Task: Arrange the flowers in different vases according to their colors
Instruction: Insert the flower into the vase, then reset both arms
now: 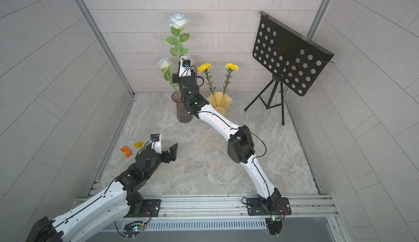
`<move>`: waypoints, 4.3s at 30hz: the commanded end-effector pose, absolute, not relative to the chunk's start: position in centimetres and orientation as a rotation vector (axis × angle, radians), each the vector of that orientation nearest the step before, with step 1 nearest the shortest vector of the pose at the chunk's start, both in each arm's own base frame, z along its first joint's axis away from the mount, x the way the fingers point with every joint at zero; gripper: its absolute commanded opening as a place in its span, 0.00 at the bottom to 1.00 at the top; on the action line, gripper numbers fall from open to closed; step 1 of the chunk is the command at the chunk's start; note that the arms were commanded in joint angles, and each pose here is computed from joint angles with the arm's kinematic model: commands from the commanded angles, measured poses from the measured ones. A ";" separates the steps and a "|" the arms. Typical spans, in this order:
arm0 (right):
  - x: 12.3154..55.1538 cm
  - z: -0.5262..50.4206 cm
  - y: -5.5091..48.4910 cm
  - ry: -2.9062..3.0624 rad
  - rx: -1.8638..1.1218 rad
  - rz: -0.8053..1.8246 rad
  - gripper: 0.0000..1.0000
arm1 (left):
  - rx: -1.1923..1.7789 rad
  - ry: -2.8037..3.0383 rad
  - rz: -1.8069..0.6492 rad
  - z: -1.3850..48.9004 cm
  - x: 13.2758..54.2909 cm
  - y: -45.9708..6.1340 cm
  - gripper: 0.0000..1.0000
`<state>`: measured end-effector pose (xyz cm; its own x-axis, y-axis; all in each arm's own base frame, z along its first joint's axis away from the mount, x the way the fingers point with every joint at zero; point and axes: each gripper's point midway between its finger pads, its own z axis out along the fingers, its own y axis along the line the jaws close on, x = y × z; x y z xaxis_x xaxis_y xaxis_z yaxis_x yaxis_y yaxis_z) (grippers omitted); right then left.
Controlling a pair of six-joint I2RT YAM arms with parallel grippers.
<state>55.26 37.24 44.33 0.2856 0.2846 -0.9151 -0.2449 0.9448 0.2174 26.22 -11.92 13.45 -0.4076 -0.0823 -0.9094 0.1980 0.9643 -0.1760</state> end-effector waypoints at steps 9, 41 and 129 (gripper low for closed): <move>55.9 39.4 34.3 1.181 0.259 0.224 0.00 | 0.062 1.931 -0.325 14.4 26.5 -12.0 1.00; 36.8 44.4 33.3 1.245 -0.018 0.198 0.76 | 0.052 1.945 -0.297 14.0 26.5 -11.6 1.00; 37.9 9.8 -5.1 1.842 0.262 -0.411 1.00 | -0.050 1.806 0.226 20.9 33.6 -6.4 1.00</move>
